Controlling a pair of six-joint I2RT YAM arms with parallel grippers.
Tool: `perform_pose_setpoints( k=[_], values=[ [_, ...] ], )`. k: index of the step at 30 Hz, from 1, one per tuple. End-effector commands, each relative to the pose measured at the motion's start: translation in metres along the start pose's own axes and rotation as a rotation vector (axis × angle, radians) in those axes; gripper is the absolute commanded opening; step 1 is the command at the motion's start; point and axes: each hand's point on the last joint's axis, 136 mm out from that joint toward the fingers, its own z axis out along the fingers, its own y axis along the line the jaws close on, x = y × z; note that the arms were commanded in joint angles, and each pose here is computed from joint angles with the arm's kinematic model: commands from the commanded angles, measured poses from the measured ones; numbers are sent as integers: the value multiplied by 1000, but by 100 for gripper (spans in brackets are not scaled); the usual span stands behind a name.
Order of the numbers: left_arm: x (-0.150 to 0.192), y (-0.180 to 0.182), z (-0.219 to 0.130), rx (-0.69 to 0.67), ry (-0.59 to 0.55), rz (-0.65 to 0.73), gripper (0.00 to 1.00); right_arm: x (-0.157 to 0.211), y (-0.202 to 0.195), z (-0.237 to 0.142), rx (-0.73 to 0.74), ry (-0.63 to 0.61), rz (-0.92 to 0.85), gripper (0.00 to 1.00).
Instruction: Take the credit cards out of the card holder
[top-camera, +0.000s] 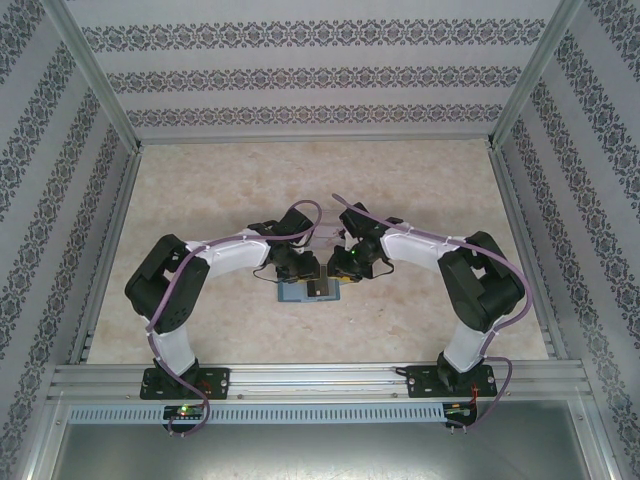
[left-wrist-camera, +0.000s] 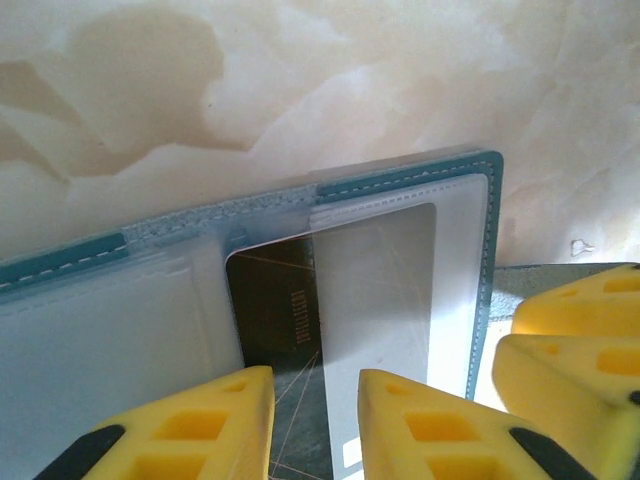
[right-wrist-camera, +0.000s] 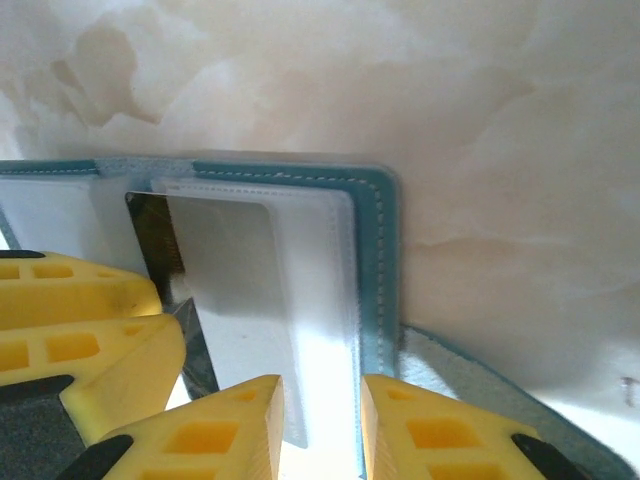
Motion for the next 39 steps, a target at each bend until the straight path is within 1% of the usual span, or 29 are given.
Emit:
perform_pose_setpoints(
  k=[1,6,16,23,31,35,39],
  values=[
    [1,-5,-11,-2,-22,8,29,-4,18,-8,-30,-24,-24,27],
    [0,-3,-12,-11,-31,5,29,-4,22,-5,-34,-20,-30,27],
    [0,1,-9,-16,-36,-7,31,-1,25,16,-30,25,-36,27],
    [1,10,-3,-28,-28,-24,33,2,14,29,-3,55,-24,26],
    [0,2,4,54,-30,-44,33,6,7,36,10,71,-16,26],
    [0,-1,5,93,-35,-52,30,7,5,36,12,73,-13,26],
    [-1,-3,1,95,-40,-46,26,8,5,36,14,73,-14,26]
  ],
)
